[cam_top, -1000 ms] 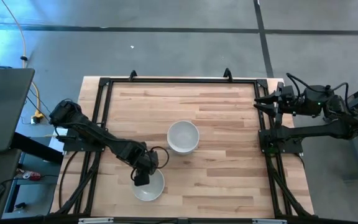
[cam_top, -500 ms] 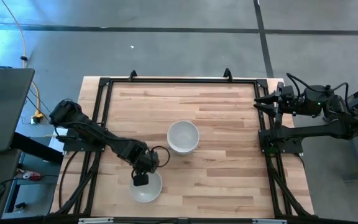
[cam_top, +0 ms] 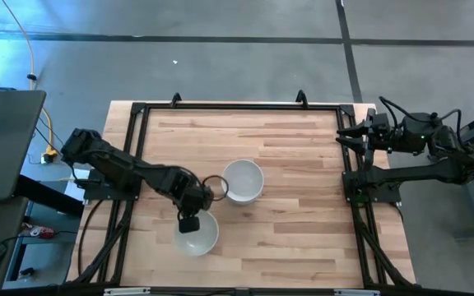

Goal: Nest bowls inside each other
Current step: Stack the white bowl on the white bowl, then return to Home Position

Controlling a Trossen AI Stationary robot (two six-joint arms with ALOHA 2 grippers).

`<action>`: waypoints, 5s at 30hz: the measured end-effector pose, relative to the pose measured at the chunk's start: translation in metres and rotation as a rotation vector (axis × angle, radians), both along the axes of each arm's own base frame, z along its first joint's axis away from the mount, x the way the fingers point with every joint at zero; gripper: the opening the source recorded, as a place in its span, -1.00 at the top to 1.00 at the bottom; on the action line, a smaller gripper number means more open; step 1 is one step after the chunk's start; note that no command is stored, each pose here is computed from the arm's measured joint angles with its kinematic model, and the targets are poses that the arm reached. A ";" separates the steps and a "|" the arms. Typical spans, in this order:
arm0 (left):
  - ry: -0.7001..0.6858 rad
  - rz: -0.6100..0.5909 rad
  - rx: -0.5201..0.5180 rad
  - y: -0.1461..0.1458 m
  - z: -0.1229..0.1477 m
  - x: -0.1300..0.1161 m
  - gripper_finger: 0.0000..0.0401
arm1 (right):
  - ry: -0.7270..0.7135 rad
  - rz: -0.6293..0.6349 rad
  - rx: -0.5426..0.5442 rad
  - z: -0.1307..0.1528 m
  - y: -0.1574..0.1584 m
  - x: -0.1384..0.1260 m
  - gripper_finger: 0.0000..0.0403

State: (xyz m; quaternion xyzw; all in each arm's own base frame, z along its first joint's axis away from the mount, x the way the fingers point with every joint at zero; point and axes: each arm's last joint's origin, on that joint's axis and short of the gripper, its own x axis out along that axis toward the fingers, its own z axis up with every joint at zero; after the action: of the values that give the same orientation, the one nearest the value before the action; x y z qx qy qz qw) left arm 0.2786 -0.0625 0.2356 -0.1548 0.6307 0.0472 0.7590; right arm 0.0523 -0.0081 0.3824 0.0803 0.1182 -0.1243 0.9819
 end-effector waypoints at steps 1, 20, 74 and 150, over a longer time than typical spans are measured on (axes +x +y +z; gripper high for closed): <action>-0.007 0.002 0.007 0.003 0.005 0.002 0.99 | 0.001 0.000 0.000 0.000 0.000 0.000 0.45; -0.138 0.092 0.092 0.081 0.085 0.017 1.00 | 0.001 0.000 -0.001 0.000 0.000 0.000 0.45; -0.062 0.131 0.158 0.171 0.078 0.110 1.00 | -0.045 0.091 0.018 -0.037 0.000 0.039 0.45; -0.914 -0.237 0.318 0.097 0.226 -0.008 0.18 | -0.316 0.361 -0.031 -0.014 0.009 0.016 0.45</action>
State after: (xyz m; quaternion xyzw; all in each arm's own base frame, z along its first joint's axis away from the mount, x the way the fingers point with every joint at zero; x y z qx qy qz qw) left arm 0.2710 0.0347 0.4618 0.0308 0.2319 -0.0167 0.9721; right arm 0.0681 0.0011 0.3687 0.0610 -0.0262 0.0653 0.9957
